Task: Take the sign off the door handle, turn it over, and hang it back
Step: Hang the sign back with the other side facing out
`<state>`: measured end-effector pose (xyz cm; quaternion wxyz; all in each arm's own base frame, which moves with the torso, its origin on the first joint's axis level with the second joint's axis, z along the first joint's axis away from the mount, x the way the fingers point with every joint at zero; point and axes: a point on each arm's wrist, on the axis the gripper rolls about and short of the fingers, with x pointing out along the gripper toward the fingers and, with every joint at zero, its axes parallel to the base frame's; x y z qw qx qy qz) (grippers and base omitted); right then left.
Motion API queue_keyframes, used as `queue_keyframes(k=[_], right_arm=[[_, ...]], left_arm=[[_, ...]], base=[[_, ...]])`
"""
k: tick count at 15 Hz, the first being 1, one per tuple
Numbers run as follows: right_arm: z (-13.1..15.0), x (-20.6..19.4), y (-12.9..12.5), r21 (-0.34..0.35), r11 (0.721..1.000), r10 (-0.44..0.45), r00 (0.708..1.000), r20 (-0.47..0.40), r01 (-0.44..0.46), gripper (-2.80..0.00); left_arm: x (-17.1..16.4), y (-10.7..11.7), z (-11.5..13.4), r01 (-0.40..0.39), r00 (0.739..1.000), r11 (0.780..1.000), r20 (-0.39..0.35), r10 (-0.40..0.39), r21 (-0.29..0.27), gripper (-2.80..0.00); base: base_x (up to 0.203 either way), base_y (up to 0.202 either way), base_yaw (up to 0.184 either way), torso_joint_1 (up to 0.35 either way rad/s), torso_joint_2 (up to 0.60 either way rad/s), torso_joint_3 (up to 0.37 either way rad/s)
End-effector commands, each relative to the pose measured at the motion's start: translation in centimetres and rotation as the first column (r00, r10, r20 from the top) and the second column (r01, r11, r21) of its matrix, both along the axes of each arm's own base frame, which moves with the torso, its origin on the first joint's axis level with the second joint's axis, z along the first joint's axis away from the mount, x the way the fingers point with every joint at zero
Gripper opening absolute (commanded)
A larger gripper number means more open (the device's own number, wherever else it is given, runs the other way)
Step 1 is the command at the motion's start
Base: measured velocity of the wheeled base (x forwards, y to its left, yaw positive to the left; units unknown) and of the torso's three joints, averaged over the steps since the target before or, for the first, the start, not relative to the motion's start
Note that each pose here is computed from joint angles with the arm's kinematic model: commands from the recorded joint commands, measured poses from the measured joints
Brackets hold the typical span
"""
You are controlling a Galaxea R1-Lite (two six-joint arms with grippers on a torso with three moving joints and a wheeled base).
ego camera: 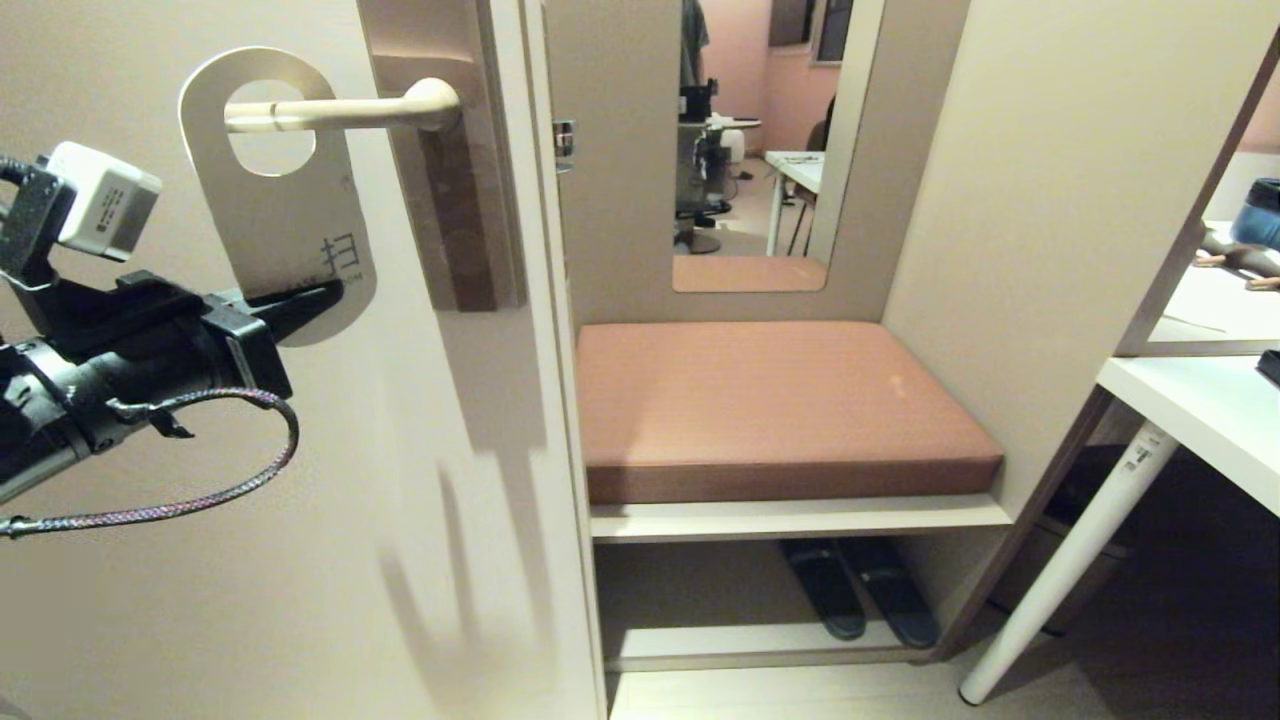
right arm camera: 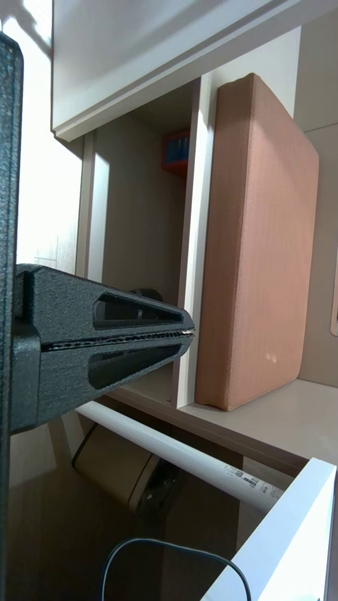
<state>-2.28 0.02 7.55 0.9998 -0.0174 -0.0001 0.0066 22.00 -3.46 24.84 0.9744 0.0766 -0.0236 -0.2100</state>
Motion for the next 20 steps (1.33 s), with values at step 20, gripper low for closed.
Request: queue_keyframes(k=[20], right_arm=[[0.0,0.0,0.0,0.000,1.000,0.001,1.000,-0.002,-0.001,-2.80]], left_arm=[[-1.0,-4.3,0.0,0.019,1.000,0.999,0.018,-0.019,0.029,-2.80]], base=[[0.000,0.000,0.000,0.000,0.00,0.000]])
